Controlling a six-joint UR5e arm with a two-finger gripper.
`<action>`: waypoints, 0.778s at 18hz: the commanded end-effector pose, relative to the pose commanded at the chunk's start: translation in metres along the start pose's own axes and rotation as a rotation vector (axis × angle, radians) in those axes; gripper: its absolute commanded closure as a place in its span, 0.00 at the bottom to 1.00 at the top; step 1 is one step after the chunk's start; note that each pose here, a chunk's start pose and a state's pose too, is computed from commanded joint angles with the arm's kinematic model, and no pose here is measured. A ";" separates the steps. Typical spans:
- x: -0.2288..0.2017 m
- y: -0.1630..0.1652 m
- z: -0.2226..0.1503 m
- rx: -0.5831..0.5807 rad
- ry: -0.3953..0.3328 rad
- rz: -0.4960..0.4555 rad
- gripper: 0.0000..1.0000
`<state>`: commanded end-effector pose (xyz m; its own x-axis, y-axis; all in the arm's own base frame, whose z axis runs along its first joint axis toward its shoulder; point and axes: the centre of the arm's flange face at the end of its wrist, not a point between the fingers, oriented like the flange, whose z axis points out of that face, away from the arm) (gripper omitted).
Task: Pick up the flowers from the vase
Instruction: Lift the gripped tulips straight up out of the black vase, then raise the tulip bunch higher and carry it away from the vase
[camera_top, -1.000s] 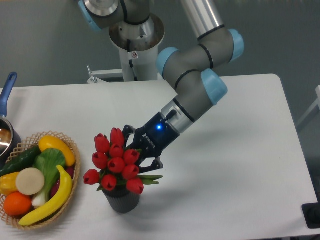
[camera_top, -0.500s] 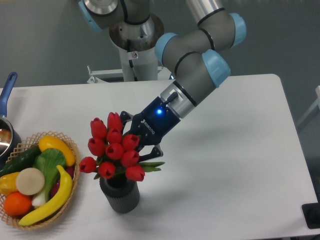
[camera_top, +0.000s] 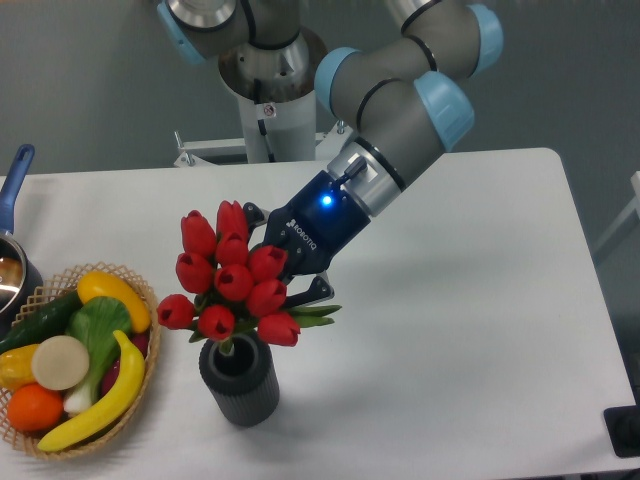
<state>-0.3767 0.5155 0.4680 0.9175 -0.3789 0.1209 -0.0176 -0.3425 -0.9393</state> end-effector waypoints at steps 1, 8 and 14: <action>0.000 -0.006 -0.001 0.003 -0.001 -0.011 0.63; 0.016 -0.038 -0.013 0.016 -0.018 -0.035 0.63; 0.023 -0.058 -0.060 0.025 -0.105 -0.086 0.63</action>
<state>-0.3788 0.4755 0.5442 0.9517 -0.2567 0.1685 0.0716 -0.3481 -0.9347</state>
